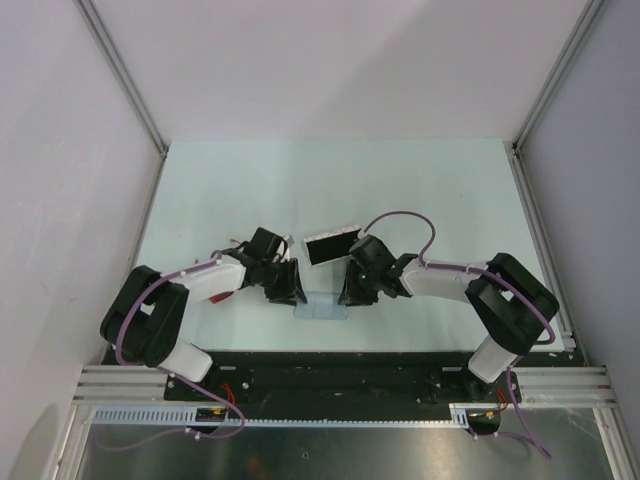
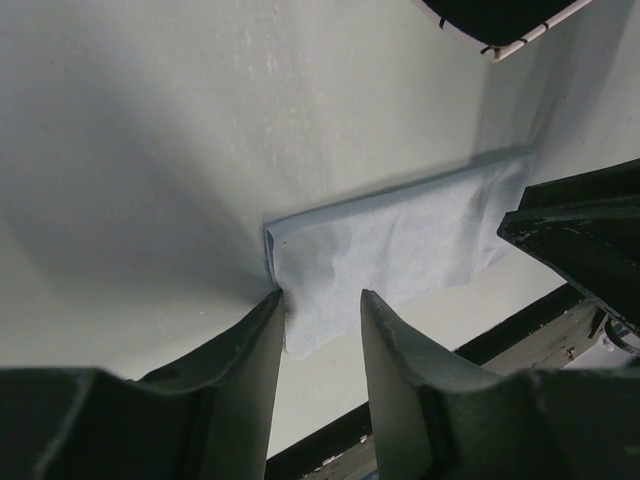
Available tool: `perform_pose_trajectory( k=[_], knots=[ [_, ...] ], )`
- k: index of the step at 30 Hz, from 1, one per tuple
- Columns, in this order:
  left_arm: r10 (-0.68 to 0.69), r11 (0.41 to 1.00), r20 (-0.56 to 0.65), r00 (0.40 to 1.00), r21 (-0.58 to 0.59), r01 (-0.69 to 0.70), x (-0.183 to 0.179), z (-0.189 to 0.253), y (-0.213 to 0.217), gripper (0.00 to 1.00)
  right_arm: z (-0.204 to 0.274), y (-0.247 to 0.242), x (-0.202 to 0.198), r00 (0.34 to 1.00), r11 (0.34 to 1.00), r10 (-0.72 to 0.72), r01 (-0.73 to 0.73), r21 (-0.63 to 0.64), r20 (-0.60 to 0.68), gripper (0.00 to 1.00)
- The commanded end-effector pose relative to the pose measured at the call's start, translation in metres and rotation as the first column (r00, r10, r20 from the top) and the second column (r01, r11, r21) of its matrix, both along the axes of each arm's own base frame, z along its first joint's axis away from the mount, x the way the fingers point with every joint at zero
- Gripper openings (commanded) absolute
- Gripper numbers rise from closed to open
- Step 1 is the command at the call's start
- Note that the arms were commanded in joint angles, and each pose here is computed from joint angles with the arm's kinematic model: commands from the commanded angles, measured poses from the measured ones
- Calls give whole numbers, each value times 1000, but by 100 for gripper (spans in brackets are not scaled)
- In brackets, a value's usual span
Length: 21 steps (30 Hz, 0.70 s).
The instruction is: Organize the sunglasses
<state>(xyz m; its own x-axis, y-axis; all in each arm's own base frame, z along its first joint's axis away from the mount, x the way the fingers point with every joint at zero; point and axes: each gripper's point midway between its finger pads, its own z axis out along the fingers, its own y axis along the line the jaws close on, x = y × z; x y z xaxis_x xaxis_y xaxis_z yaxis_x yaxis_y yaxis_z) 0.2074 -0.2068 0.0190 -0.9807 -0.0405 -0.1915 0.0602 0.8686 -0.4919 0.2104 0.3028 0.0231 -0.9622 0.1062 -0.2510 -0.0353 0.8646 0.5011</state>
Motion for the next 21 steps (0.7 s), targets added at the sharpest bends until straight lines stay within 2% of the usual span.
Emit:
perform_pose_trajectory(
  k=[1,7,12,21],
  knots=[
    [-11,998,-38,999,54,13,-9,-15,5,42,-19,-11,-10,999,997,6,-10,-76,-44,31],
    [-15,998,-44,999,58,18,-10,-18,5,40,-21,-13,-11,999,997,3,-7,-83,-48,30],
    [2,996,-32,999,89,1,-9,-21,11,35,-21,-12,-10,999,997,6,-10,-82,-45,28],
    [15,993,-25,1000,116,-11,-7,-25,15,21,-25,-15,-12,998,994,8,-14,-106,-59,16]
  ],
)
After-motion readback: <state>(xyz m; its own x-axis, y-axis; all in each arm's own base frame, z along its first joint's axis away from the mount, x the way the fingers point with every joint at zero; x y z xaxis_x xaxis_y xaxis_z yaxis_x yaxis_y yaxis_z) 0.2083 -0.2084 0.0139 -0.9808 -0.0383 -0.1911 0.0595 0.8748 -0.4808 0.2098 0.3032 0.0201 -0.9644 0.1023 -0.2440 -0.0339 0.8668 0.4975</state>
